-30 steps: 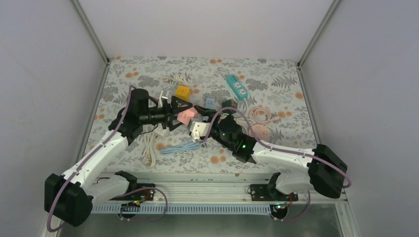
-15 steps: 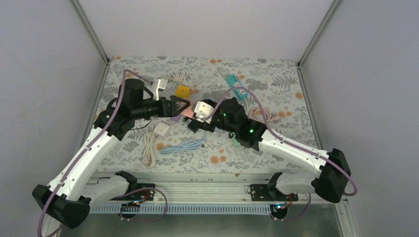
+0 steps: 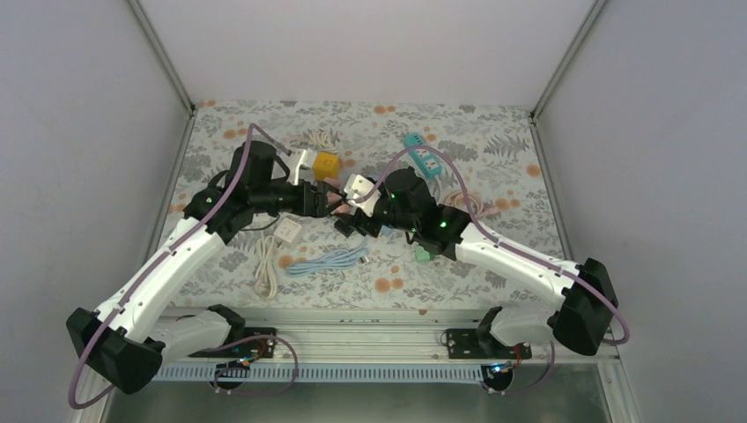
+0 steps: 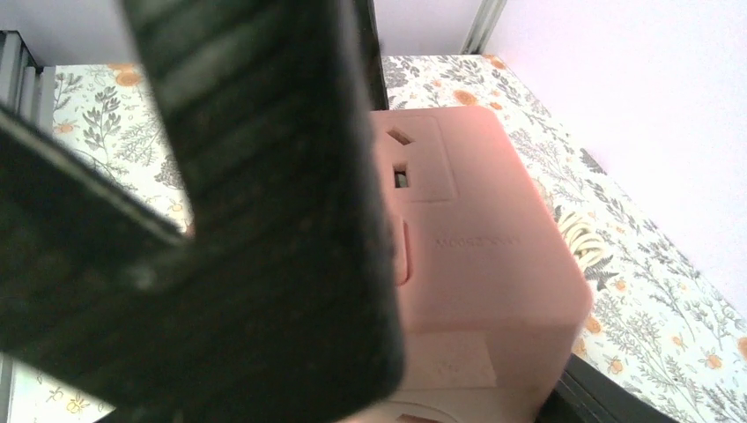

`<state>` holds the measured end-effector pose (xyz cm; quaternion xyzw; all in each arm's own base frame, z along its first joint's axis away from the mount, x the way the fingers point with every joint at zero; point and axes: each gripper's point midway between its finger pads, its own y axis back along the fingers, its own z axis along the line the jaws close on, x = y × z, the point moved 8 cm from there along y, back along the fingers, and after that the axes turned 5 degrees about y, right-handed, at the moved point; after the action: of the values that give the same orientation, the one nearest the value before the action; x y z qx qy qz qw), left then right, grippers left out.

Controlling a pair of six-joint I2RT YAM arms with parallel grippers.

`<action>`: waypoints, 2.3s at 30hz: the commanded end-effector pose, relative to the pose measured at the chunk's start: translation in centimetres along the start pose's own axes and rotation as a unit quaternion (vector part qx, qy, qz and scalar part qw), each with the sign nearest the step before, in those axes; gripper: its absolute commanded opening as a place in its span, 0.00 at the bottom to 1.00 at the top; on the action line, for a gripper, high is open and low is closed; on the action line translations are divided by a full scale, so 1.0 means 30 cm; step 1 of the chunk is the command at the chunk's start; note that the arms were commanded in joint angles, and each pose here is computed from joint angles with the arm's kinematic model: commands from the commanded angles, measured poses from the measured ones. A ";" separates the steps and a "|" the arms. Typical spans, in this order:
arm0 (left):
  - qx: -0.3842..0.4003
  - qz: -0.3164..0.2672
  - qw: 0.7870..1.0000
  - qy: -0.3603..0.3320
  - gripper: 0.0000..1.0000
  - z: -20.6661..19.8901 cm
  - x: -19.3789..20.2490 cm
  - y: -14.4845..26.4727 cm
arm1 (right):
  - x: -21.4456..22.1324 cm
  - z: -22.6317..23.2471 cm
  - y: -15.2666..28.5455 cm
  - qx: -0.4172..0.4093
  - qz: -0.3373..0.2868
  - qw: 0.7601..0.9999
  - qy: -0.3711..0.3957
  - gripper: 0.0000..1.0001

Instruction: Insert the plug

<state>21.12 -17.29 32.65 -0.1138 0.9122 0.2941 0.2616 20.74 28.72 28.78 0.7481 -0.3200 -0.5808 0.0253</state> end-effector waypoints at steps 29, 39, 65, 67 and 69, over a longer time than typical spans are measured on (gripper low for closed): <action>-0.124 -0.048 0.991 -0.028 0.53 -0.016 -0.015 -0.030 | -0.024 -0.060 0.029 0.014 -0.042 0.997 -0.069 0.63; -0.199 -0.099 0.975 -0.016 0.53 0.022 -0.084 -0.052 | 0.079 -0.019 0.116 0.034 -0.036 0.987 -0.151 0.87; -0.239 -0.033 0.969 -0.057 0.53 0.229 -0.203 -0.709 | 0.465 -0.225 0.360 0.308 0.021 0.813 -0.493 0.95; -0.251 -0.031 0.965 -0.061 0.53 0.242 -0.211 -0.730 | 0.472 -0.218 0.354 0.301 0.021 0.816 -0.493 0.95; -0.257 -0.026 0.964 -0.064 0.53 0.257 -0.215 -0.755 | 0.479 -0.215 0.347 0.297 0.021 0.817 -0.494 0.95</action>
<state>36.21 -29.52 18.54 -0.1596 0.7952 0.5277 0.2523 23.59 11.24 23.55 0.3336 -0.4628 -0.7463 -0.3429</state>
